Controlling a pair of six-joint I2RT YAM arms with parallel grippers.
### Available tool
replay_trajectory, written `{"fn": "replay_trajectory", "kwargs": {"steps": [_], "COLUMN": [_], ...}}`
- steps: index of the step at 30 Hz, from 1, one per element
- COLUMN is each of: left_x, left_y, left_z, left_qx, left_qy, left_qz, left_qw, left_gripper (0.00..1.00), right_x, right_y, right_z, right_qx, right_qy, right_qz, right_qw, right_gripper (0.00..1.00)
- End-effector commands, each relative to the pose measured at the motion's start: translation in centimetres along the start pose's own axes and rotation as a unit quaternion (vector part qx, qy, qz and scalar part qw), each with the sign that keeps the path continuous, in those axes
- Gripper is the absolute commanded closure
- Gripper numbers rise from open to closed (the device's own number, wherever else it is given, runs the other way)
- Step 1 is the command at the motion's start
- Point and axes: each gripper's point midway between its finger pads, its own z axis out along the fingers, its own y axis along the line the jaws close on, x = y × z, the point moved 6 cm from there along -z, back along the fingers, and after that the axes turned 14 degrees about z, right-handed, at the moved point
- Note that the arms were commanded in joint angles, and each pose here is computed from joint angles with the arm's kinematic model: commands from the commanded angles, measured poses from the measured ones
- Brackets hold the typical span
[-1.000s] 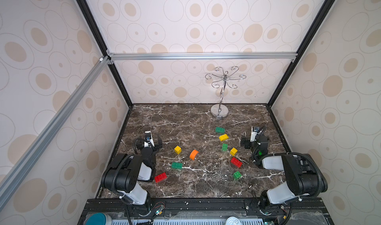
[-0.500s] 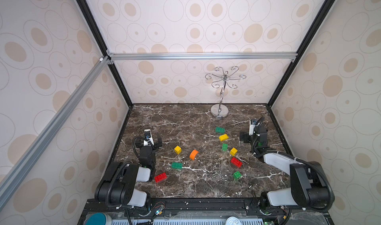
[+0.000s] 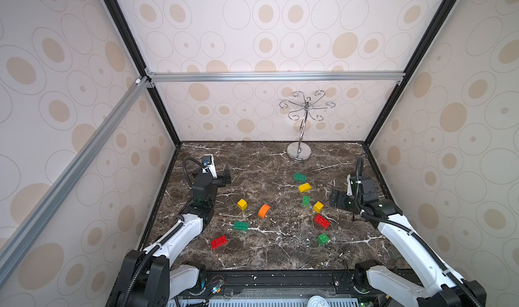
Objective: Assemble an ice cream with lego
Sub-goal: Pick up the lego brick from the center of the board.
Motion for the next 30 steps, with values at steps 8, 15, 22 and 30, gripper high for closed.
{"fn": "replay_trajectory", "kwargs": {"steps": [8,15,22,30], "left_x": [2.6,2.7,3.0,3.4], "left_y": [-6.4,-6.7,-6.8,-6.8], "left_z": [-1.0,-1.0,-0.8,-0.7], "left_qx": [0.124,0.128,0.128,0.122], "left_qy": [0.079,0.085,0.087,0.094], "left_qz": [-0.033,-0.017,-0.021,-0.018], "left_qw": [0.989,0.988,0.988,0.988], "left_gripper": [0.0,0.0,0.0,0.0], "right_x": [10.6,12.0,12.8,12.9], "right_y": [-1.6,-2.5,-2.7,-2.5], "right_z": [1.7,2.2,3.4,4.4], "right_qx": [0.094,0.095,0.095,0.095], "right_qy": [0.201,0.199,0.203,0.199], "right_qz": [0.15,0.231,0.272,0.278], "right_qw": [0.964,0.948,0.936,0.935], "right_gripper": [0.09,0.22,0.31,0.34]}}
